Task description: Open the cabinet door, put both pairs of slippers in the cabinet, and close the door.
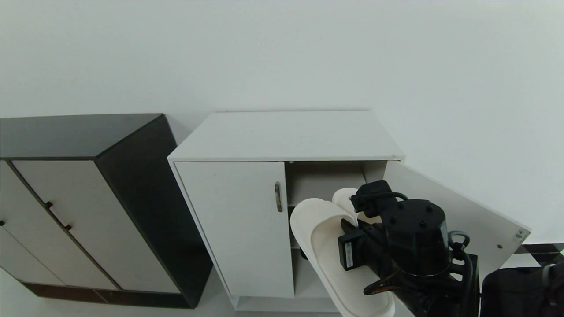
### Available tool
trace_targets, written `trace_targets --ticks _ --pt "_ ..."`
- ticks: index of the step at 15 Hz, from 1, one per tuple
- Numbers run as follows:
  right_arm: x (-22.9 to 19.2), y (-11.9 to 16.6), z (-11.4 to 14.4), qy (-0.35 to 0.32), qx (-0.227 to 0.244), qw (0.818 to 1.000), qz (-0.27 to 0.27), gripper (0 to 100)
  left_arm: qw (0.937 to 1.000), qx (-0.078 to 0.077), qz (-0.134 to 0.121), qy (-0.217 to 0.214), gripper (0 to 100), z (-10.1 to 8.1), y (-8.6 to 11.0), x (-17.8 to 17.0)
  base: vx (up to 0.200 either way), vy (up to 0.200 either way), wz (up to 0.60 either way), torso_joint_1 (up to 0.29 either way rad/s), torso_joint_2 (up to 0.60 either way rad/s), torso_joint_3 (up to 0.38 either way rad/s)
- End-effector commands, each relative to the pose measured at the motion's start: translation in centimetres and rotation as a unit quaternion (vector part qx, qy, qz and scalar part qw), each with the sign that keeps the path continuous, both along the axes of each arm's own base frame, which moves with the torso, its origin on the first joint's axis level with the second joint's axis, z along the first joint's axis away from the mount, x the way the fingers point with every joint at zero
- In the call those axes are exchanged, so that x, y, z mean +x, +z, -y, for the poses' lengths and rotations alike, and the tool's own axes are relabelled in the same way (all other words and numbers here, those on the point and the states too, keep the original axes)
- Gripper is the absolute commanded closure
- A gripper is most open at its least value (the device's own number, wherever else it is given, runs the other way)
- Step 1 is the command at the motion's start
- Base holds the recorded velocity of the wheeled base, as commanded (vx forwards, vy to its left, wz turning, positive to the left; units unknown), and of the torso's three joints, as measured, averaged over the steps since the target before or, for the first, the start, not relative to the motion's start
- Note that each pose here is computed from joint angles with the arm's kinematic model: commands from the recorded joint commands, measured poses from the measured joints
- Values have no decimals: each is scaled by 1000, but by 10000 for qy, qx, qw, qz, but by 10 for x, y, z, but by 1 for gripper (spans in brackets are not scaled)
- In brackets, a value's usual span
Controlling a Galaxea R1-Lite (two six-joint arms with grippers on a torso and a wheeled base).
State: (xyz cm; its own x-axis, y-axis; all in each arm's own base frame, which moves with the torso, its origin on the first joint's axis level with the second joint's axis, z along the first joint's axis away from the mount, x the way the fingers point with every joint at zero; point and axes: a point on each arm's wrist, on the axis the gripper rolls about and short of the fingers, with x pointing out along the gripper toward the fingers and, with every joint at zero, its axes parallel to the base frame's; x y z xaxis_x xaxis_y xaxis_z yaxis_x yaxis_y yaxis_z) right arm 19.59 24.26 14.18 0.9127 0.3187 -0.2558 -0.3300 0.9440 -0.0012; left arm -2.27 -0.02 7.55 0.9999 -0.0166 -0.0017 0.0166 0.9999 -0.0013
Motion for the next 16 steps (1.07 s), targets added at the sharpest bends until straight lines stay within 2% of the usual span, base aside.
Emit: trace_targets --ticks 1,9,16 --pt "0 -1 -1 11 -8 10000 -7 100 10000 -1 1 6 100 0 0 0 0 0 0 -207 520 305" --pt "0 -4 -1 13 -46 10000 -28 100 10000 -1 1 -1 100 0 0 0 0 0 0 -187 500 321" --pt "0 -5 -1 13 -52 10000 -32 100 10000 -1 1 -1 100 0 0 0 0 0 0 -127 461 333"
